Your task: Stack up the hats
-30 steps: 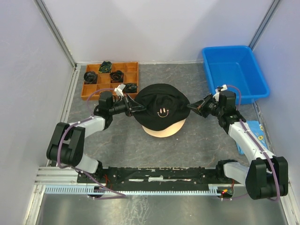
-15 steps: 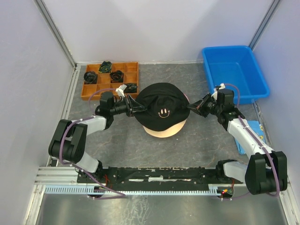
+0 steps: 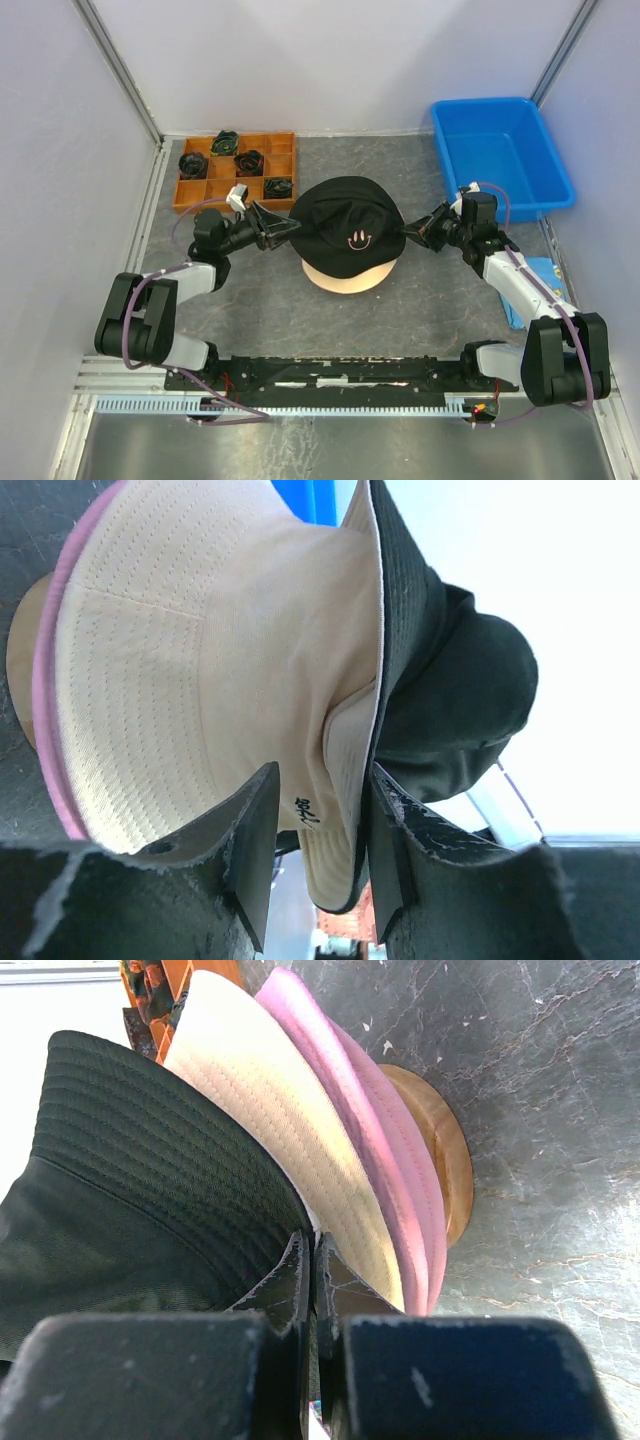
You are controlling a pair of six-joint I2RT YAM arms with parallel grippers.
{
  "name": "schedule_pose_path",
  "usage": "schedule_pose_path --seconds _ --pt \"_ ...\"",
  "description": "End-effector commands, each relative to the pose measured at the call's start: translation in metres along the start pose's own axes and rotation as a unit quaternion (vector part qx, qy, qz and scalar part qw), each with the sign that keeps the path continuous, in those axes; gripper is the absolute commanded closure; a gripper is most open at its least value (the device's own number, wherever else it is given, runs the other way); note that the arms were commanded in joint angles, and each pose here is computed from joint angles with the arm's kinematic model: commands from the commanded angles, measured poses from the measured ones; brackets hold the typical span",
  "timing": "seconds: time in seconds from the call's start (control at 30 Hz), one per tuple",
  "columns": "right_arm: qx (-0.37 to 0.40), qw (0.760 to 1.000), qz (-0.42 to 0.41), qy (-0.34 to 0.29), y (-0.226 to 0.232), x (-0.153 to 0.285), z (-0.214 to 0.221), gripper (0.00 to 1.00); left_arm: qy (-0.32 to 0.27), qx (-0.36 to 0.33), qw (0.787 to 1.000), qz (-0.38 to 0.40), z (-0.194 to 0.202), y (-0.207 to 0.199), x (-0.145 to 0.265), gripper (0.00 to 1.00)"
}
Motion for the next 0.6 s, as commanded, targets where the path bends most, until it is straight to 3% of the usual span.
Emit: schedule_pose_path --seconds 0.0,0.1,0.47,0.57 --pt "-0.007 0.999 0.027 -0.016 -0.014 -0.002 -0.003 1.00 -0.018 0.002 0.997 0.077 -0.007 -0.025 0.011 0.56" --pt "-0.005 1.000 0.024 -0.017 -0.011 -0.002 -0.005 1.00 -0.028 0.015 0.996 0.081 -0.008 -0.020 0.014 0.61" --pt "-0.002 1.000 0.017 -0.011 -0.008 -0.001 -0.005 1.00 -0.016 0.010 0.996 0.082 -0.013 -0.026 0.003 0.61" --pt "-0.003 1.000 0.018 -0.010 -0.008 -0.001 -0.005 1.00 -0.008 0.009 0.998 0.061 -0.008 -0.019 -0.002 0.65"
Point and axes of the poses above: each gripper's point midway between its finger pads, its own x axis back along the fingers, its own y axis along the line the jaws close on, z = x × y, the point moved 4 cm from there along x, back along the fingers, and after that the axes turned 12 degrees about x, right-handed, at the moved point
